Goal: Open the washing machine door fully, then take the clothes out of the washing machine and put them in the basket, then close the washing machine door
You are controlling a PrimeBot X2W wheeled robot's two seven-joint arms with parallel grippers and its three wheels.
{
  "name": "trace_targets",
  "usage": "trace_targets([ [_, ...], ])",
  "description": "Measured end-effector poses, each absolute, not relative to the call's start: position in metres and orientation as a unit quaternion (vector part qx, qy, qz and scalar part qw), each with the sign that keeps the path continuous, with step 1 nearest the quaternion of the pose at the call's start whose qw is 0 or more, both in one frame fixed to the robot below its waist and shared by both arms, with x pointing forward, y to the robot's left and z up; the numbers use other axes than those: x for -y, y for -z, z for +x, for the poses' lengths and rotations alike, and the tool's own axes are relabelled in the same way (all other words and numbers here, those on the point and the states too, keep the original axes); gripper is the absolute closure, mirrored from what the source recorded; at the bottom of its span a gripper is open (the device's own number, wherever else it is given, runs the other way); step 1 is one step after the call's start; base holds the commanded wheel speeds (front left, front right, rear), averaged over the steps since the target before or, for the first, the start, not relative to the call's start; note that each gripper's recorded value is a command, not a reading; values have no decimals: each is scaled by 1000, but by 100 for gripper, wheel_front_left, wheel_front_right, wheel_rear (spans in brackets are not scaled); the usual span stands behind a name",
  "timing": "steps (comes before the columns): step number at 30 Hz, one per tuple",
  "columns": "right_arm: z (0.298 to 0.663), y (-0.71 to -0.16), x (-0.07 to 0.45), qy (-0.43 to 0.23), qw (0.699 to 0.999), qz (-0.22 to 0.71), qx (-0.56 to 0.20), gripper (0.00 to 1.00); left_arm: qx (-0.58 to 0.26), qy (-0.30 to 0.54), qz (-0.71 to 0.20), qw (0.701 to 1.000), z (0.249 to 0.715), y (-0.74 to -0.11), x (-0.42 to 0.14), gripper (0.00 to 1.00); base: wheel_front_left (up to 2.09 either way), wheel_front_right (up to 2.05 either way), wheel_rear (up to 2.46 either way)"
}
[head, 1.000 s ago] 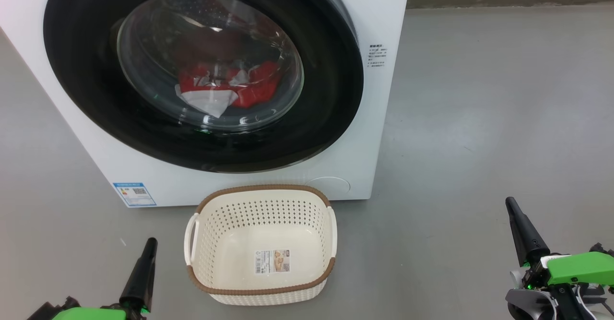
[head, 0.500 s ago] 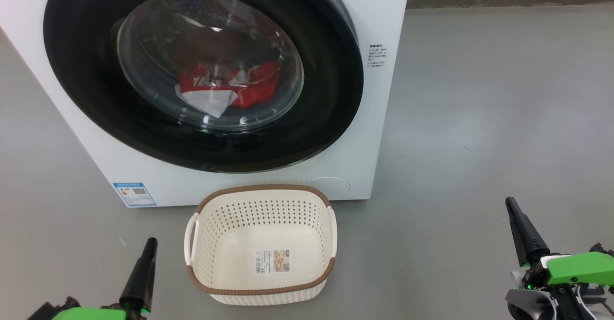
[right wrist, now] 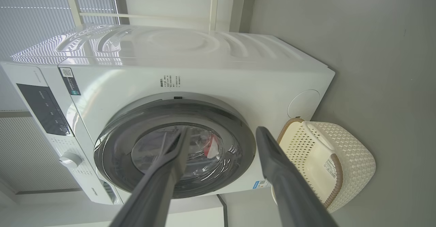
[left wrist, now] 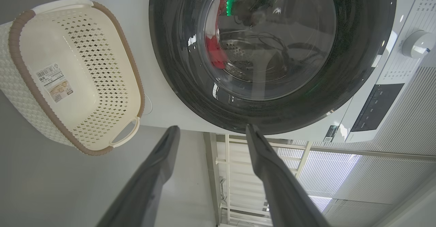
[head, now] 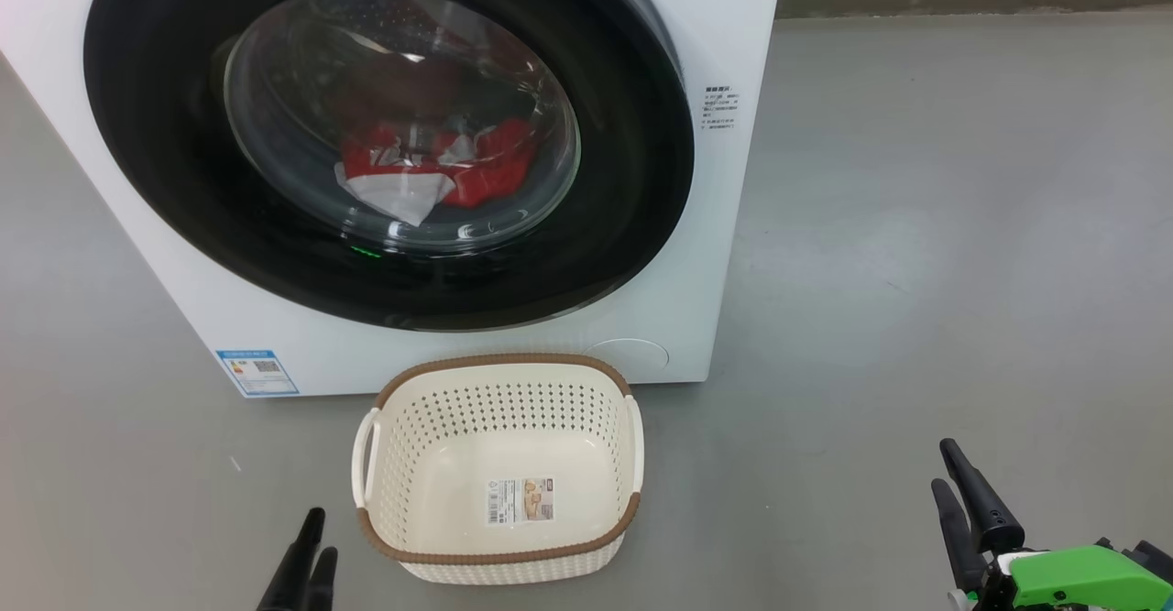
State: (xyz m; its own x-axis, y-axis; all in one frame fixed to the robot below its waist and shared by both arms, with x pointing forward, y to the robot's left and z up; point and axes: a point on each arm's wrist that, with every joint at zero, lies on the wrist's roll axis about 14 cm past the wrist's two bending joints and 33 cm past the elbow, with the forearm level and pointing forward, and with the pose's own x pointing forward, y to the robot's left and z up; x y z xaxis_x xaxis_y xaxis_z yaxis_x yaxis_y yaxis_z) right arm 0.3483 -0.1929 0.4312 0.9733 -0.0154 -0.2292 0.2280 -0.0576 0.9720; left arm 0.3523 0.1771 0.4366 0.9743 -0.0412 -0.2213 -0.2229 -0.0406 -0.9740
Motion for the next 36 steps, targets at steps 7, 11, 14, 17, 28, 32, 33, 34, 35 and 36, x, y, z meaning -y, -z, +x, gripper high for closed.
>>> trace_targets([
  [7,351,-434,188,85,685,720,-73,0,-94,-63,-716,689,354,-438,-172,0,0,0,0],
  [11,352,-434,182,80,690,715,-79,0,-90,-54,-704,702,360,-444,-169,0,0,0,0],
  [14,357,-438,180,74,697,709,-76,0,-91,-49,-694,712,361,-446,-166,0,0,0,0],
  [17,362,-443,176,64,709,698,-76,0,-88,-44,-681,725,365,-449,-166,0,0,0,0],
  [28,368,-448,174,57,754,650,-74,0,-82,-38,-616,783,367,-454,-168,0,0,0,0],
  [32,368,-448,174,55,772,628,-75,0,-79,-28,-587,805,373,-461,-165,0,0,0,0],
  [33,368,-448,174,54,779,620,-76,0,-79,-24,-580,811,374,-462,-164,0,0,0,0],
  [34,369,-448,174,54,784,614,-75,0,-79,-23,-572,816,374,-462,-163,0,0,0,0],
  [35,370,-449,174,53,788,609,-74,0,-82,-23,-565,821,373,-462,-162,0,0,0,0],
  [36,371,-451,173,49,794,601,-74,0,-84,-22,-559,825,373,-461,-161,0,0,0,0],
])
